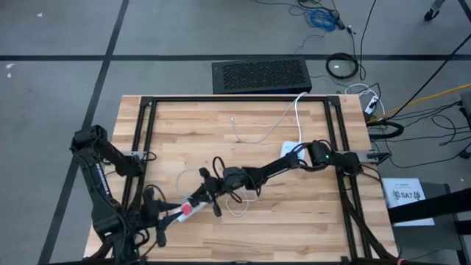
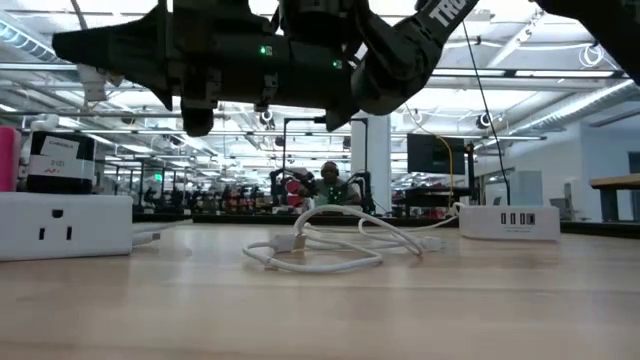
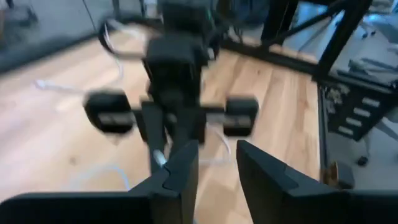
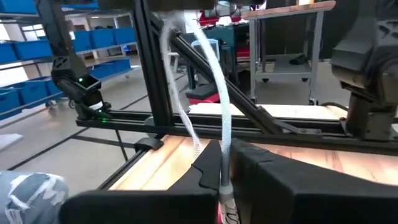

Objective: Insert USB
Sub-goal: Insert the top left white charger cable into the pink adapter charger

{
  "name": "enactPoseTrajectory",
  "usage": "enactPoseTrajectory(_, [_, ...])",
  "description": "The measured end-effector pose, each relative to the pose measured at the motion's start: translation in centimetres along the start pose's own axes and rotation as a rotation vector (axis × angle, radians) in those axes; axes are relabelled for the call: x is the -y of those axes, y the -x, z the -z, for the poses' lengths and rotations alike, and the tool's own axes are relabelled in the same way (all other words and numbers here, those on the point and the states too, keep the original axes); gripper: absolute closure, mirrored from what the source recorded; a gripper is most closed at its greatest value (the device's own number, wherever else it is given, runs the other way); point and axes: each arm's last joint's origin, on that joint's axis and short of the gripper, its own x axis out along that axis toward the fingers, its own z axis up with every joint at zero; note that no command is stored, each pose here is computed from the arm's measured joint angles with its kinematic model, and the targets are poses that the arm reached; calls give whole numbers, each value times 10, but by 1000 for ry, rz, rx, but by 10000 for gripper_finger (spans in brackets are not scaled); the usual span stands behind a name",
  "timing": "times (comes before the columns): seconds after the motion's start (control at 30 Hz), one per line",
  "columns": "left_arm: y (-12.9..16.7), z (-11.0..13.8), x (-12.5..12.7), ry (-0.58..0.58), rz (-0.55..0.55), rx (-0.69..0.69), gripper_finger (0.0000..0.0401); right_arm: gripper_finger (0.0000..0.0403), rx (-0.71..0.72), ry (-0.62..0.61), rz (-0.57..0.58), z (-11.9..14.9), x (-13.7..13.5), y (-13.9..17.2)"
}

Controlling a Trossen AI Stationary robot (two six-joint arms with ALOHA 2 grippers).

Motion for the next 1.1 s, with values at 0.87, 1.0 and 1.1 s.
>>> enactPoseTrajectory(0.87, [-16,46,45,-24,111,-107,298,402,64,-48,-60,11,11,-2])
enactPoseTrajectory(1.0, [-17,53,40,5,68,-138,327,402,87,-49,-93,18,14,-13])
enactPoseTrajectory(1.1, [-17,58,33,34,22,-175,347,402,92,-61,-134,23,17,-23])
